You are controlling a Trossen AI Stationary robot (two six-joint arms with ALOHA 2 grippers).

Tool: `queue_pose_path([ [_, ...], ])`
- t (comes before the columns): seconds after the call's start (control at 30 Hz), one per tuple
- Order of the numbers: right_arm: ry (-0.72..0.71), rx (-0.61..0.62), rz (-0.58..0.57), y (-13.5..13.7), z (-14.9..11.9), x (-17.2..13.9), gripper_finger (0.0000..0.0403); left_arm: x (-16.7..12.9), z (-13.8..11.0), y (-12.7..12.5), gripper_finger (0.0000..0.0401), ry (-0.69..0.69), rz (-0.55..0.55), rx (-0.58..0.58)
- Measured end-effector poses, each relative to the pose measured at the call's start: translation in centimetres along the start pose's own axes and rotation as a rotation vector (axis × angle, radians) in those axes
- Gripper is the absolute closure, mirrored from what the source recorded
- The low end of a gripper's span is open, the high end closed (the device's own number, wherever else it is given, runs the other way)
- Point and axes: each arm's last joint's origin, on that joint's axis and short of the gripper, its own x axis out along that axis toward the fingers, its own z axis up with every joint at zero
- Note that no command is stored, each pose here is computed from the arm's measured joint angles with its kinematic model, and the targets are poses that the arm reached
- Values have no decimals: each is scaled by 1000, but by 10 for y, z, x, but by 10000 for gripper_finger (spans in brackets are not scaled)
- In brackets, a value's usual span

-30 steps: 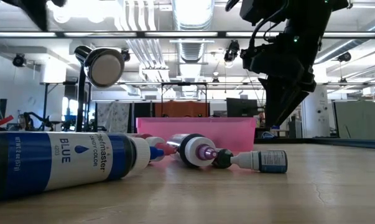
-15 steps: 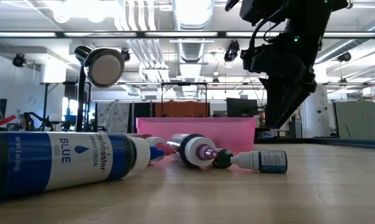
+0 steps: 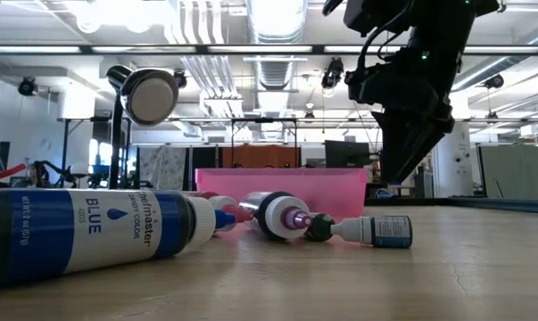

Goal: Pick & Place food coloring
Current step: Put the black food coloring bottle into the pink bin

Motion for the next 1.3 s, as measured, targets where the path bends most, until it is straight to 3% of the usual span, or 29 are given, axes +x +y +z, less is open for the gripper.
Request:
queue_pose_path([
  [0.5,27,37,21,1,-1,0,202,27,3,10,156,-18,62,20],
  [0.97,27,50,21,1,-1,0,202,35,4,10,232,-13,41,32],
  [1.3,27,49,21,1,-1,0,202,34,3,10,258,21,48,38],
])
